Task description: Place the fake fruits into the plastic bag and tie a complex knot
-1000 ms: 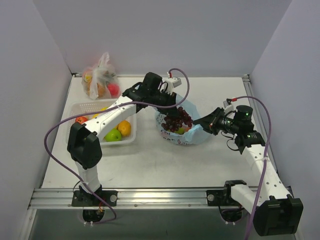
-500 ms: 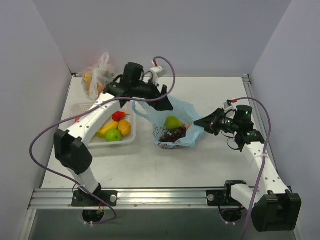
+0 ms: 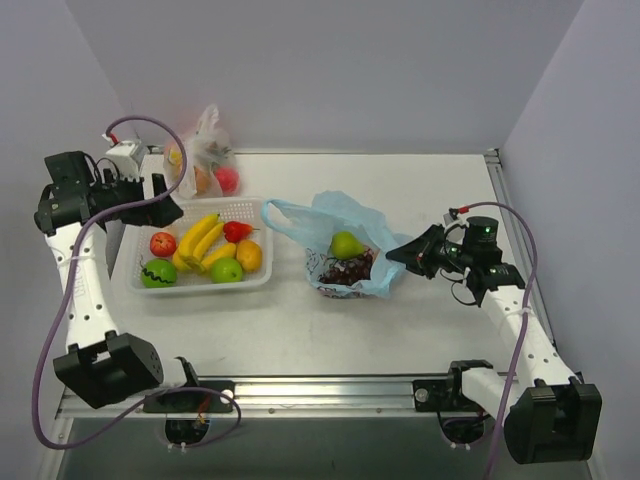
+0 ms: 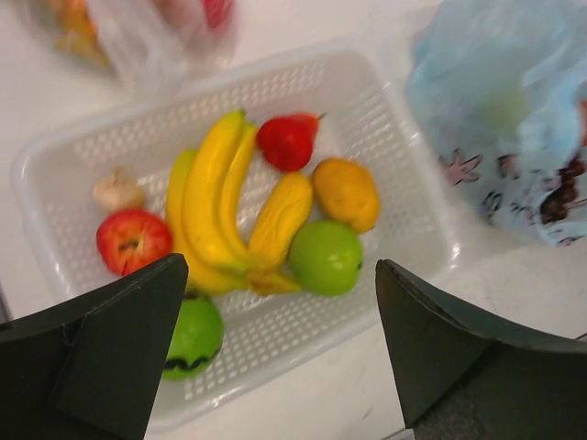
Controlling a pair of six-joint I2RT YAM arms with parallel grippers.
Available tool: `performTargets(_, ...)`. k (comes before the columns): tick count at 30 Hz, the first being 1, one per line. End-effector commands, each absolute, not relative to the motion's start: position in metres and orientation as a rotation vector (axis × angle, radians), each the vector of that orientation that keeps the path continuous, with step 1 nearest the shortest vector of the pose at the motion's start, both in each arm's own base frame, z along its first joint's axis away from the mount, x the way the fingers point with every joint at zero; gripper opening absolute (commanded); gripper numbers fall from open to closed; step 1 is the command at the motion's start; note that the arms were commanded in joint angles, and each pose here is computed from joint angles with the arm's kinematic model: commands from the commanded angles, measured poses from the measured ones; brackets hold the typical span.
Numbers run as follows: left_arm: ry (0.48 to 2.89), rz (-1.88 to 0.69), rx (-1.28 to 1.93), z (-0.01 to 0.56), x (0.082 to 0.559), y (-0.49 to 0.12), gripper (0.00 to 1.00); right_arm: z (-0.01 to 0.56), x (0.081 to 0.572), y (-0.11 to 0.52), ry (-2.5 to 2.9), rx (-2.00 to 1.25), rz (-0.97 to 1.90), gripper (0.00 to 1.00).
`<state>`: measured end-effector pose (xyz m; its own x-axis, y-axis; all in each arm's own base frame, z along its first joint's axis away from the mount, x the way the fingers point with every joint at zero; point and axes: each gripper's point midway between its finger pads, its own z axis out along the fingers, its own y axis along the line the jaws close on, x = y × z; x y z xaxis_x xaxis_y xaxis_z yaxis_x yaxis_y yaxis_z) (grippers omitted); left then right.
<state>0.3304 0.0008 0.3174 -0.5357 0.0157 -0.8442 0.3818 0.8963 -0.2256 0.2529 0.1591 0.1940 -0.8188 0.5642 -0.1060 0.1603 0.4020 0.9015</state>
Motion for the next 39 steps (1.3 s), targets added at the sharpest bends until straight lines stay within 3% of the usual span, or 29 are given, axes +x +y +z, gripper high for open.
performTargets(1, 2.419, -0.259, 0.220, 0.243, 0.298, 0.057, 0.95, 0.198, 0.250, 0.161, 2.250, 0.565, 1.386, 0.00)
performTargets(10, 2.592, -0.232, 0.041, 0.174, 0.283, 0.041, 0.95, 0.195, 0.250, 0.160, 2.251, 0.569, 1.380, 0.00)
performTargets(21, 2.629, 0.079, -0.245, 0.129, 0.306, 0.032, 0.97, 0.198, 0.253, 0.160, 2.243, 0.562, 1.381, 0.00)
performTargets(26, 2.594, 0.086, -0.295, 0.138, 0.314, 0.046, 0.87, 0.200, 0.254, 0.160, 2.244, 0.554, 1.381, 0.00)
performTargets(32, 2.541, 0.006, -0.063, 0.175, 0.315, 0.065, 0.92, 0.199, 0.253, 0.159, 2.249, 0.555, 1.382, 0.00)
performTargets(39, 2.695, -0.024, 0.206, 0.143, 0.295, 0.075, 0.97, 0.193, 0.253, 0.159, 2.264, 0.573, 1.383, 0.00)
